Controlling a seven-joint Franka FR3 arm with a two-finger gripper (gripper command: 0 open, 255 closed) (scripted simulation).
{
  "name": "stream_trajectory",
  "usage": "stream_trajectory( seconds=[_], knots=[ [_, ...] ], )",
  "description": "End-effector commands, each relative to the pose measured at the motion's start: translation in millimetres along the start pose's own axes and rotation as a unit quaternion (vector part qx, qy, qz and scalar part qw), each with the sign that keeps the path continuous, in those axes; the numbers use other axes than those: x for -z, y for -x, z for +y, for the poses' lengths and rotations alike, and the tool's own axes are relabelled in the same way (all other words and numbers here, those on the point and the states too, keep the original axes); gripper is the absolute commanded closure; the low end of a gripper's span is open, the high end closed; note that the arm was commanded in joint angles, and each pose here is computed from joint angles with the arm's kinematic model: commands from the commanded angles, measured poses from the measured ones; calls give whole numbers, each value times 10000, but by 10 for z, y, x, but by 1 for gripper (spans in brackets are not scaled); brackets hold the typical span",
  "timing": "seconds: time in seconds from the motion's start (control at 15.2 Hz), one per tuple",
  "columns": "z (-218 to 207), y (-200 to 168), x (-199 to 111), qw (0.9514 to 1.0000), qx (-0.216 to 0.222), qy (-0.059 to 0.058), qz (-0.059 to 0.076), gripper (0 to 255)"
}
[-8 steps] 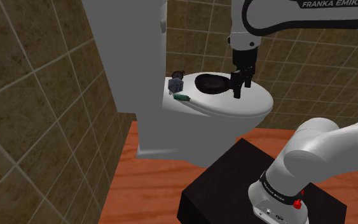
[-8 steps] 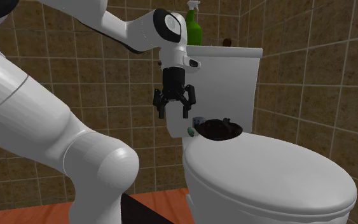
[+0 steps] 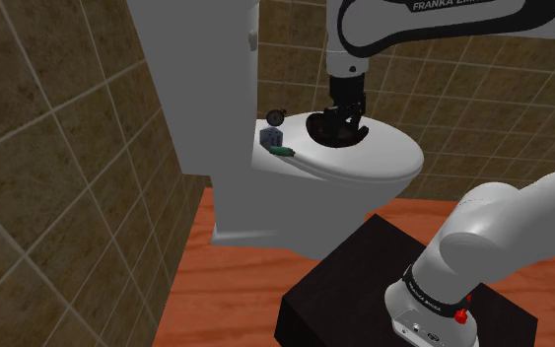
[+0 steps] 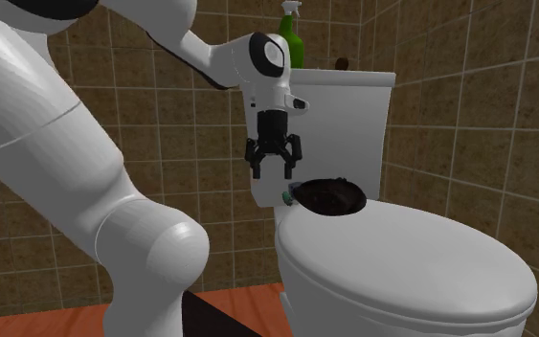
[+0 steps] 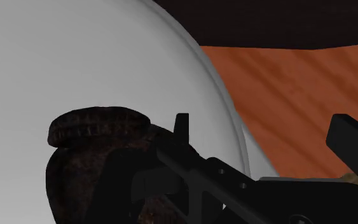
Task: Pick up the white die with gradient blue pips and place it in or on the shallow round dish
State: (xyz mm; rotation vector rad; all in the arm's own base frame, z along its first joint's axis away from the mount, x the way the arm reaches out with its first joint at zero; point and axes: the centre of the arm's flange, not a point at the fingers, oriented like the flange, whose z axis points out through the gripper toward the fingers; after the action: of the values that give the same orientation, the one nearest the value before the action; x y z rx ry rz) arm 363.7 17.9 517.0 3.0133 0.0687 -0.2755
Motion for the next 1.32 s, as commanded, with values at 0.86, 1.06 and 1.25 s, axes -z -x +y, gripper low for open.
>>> stream_trajectory(
  seconds=[0.86,1.06,1.25],
  knots=[
    [-251,-1761,176,9949,-730,-357,594,0],
    [-266,-1990,161,9936,-821,-401,668,0],
    [-277,-2012,4,9936,-821,-401,668,0]
  ],
)
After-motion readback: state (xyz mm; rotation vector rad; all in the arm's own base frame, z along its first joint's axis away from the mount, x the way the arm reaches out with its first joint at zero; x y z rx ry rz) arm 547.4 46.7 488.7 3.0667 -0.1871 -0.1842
